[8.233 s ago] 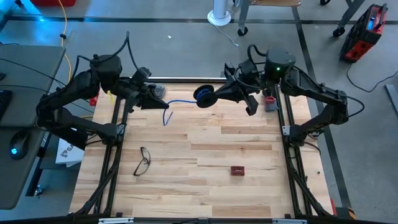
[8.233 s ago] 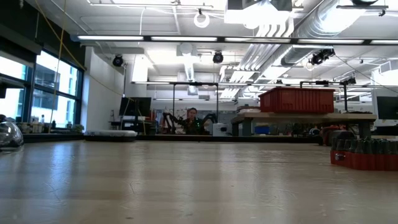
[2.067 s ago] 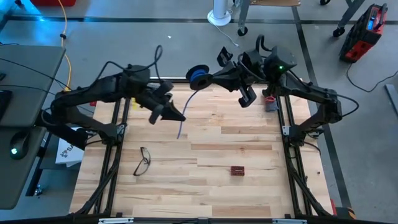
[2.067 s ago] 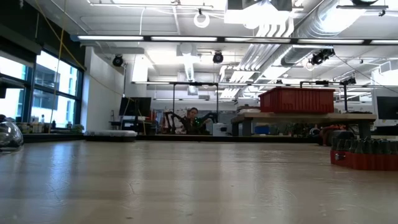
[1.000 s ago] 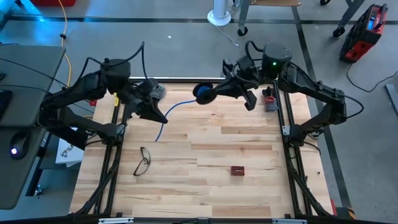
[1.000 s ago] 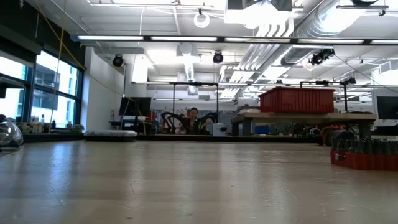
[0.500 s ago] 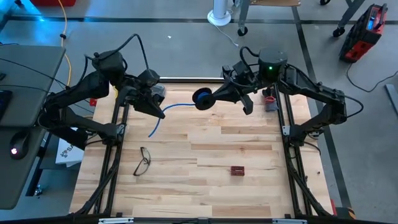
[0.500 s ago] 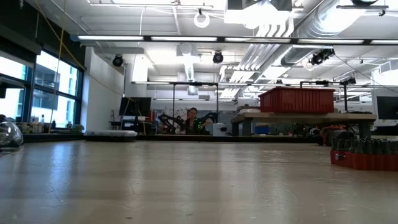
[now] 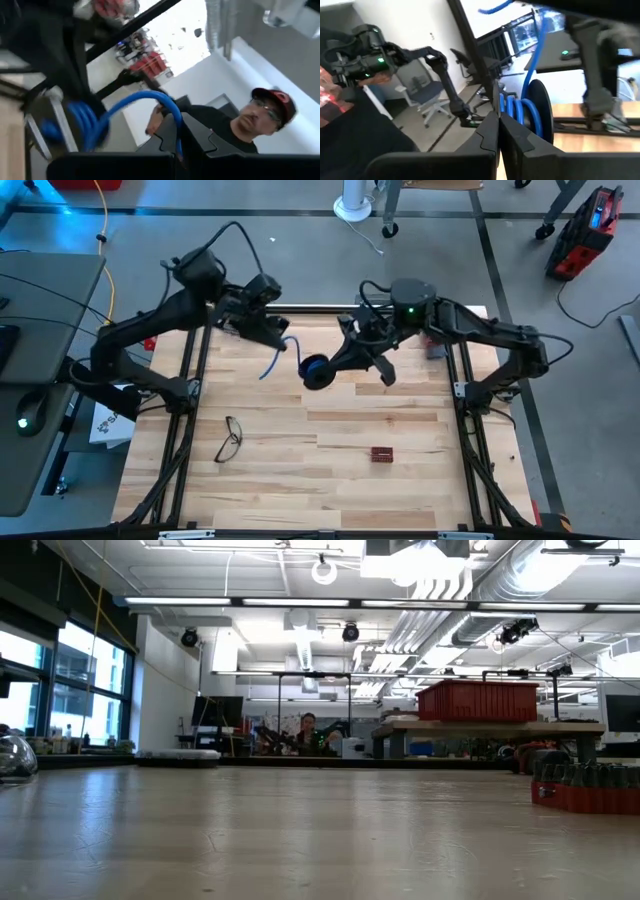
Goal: Coil cords
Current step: Coil the blue wire onto the spool
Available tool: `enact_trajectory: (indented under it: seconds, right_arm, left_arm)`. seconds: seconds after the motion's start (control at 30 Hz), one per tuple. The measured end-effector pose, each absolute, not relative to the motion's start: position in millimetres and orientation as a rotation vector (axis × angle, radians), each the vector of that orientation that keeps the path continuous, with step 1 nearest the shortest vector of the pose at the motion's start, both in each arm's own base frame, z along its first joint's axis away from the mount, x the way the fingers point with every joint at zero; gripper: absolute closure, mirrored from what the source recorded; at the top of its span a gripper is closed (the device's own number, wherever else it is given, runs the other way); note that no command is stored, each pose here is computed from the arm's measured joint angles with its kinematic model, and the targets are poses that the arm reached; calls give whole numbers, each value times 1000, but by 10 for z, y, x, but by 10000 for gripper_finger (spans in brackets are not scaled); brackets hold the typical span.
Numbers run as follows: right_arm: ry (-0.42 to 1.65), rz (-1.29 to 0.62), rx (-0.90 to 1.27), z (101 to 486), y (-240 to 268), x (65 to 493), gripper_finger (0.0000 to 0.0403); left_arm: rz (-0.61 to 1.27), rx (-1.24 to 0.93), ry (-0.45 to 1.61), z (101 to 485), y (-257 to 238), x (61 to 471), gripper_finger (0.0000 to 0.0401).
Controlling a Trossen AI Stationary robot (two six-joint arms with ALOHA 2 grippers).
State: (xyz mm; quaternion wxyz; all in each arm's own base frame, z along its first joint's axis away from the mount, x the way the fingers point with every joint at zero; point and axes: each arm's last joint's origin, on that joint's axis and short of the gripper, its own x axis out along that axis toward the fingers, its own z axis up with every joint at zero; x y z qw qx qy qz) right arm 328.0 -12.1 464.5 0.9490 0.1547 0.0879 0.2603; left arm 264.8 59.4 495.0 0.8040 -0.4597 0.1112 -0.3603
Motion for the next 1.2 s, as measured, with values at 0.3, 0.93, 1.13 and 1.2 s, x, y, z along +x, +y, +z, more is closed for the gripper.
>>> enact_trajectory:
  seconds: [0.3, 0.93, 1.13, 1.2]
  right_arm:
    - [126, 512, 332, 4634, -25, 3411, 403]
    - [-23, 605, 342, 4728, 172, 3516, 403]
    - [-79, 605, 326, 4780, 160, 3508, 403]
    - [-87, 607, 324, 4787, 161, 3506, 403]
  left_arm:
    - [-906, -1000, 182, 4952, 750, 2892, 400]
    - [-792, -882, 100, 4735, 1054, 3091, 316]
    - [-725, -893, 108, 4656, 1028, 3159, 259]
    - [-719, -896, 130, 4631, 1040, 3161, 250]
